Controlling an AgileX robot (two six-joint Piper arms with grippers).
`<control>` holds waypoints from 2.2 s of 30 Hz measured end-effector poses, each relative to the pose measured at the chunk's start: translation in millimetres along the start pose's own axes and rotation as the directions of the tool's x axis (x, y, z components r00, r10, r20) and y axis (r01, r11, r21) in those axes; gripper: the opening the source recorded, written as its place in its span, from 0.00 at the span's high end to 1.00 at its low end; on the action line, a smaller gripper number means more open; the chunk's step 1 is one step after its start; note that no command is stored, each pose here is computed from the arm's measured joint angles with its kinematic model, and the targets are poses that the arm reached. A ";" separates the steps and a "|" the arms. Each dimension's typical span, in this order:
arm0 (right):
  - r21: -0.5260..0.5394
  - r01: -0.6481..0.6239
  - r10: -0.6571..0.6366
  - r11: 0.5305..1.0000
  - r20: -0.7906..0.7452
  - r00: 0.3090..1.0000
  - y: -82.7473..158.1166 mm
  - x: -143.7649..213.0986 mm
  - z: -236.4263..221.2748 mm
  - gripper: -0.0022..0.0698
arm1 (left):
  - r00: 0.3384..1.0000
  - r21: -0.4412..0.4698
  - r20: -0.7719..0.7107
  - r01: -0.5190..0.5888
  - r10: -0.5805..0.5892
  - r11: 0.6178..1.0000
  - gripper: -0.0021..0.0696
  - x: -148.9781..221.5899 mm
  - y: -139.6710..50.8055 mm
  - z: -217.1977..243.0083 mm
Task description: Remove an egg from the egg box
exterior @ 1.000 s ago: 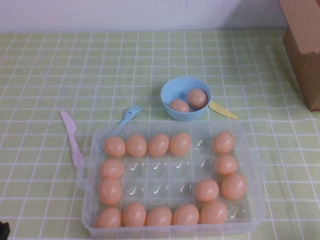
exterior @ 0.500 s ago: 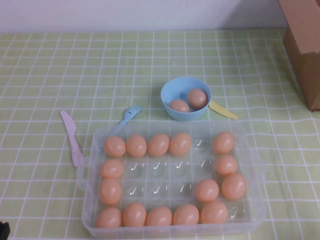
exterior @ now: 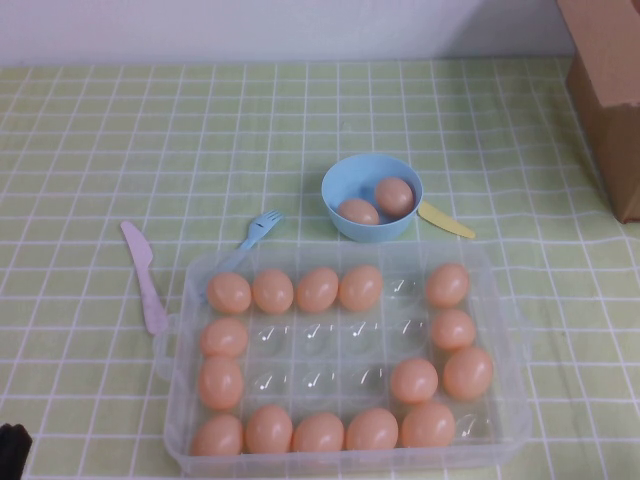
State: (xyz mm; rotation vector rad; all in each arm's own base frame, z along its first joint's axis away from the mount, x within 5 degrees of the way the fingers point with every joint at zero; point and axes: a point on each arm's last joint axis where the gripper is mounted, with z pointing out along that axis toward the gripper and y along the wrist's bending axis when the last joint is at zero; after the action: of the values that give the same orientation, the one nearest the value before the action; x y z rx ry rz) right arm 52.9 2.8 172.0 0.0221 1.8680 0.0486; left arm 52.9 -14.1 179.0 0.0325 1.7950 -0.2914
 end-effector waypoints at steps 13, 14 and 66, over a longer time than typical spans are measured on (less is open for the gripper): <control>0.000 0.000 0.000 1.000 0.000 1.000 0.0 0.0 0.0 0.99 | 0.928 0.072 0.245 0.271 -0.280 0.960 0.98 -23.3 -0.1 -3.0; 0.000 0.000 0.000 1.000 0.000 1.000 0.0 0.0 0.0 0.99 | 0.922 0.075 0.255 0.282 -0.292 0.956 0.98 -24.2 0.2 -3.3; 0.000 0.000 0.000 1.000 0.000 1.000 0.0 0.0 0.0 0.99 | 0.478 0.371 -0.753 -0.258 0.452 0.892 0.34 -118.0 -127.0 258.9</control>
State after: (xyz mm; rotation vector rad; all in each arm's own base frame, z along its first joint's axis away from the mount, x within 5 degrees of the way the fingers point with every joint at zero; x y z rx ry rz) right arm 52.9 2.8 172.0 0.0221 1.8680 0.0486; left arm 306.0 -176.8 259.8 0.8363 2.6348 -0.1531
